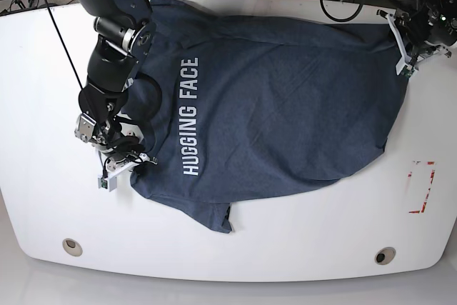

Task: Fold the T-shirt properly
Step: 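Release the left gripper and move it down along the shirt's side, then grasp the shirt's side lower down with the left gripper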

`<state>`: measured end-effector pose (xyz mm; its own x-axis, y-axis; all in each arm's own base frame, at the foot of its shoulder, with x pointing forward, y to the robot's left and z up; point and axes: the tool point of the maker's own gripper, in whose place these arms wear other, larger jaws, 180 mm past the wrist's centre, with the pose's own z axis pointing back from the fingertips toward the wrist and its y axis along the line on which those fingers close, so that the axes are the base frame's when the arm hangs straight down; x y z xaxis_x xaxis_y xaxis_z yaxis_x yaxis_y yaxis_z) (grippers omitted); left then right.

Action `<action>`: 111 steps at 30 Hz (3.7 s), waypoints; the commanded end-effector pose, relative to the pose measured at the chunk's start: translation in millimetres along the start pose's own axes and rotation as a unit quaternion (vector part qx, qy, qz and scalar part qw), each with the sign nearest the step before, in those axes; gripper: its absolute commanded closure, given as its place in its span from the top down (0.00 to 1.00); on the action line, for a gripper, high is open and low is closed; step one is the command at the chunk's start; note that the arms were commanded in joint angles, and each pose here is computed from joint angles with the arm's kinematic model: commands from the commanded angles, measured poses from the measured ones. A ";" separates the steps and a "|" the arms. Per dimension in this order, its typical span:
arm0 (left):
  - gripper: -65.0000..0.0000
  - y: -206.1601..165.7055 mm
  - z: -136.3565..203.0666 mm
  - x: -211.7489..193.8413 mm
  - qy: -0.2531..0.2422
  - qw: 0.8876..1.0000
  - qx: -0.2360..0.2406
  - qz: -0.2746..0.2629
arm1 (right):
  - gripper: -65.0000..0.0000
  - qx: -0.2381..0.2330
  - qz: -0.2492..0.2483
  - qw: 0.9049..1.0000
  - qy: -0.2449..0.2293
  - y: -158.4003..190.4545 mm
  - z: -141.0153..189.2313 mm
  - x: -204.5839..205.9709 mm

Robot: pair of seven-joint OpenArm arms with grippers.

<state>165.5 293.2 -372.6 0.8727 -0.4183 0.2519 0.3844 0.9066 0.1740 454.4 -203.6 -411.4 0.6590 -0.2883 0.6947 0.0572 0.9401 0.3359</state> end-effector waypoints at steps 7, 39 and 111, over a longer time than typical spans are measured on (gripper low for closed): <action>0.35 34.4 17.7 22.2 -0.030 0.998 0.047 0.019 | 0.00 -0.001 0.006 1.000 -0.030 -0.7 4.0 28.4; 0.77 127.8 80.6 129.9 -0.270 0.951 0.055 0.139 | 0.00 0.001 0.001 1.000 -0.018 -1.1 2.9 11.7; 0.77 60.8 -86.2 217.1 -0.208 0.929 -0.146 0.271 | 0.00 -0.005 -0.006 1.000 -0.015 -9.8 3.8 -11.5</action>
<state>400.5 261.8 -396.9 0.7944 0.2037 0.5723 0.0125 0.9364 -0.3507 444.5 -205.4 -419.6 0.6194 -0.3243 0.7150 0.0691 0.9297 0.3618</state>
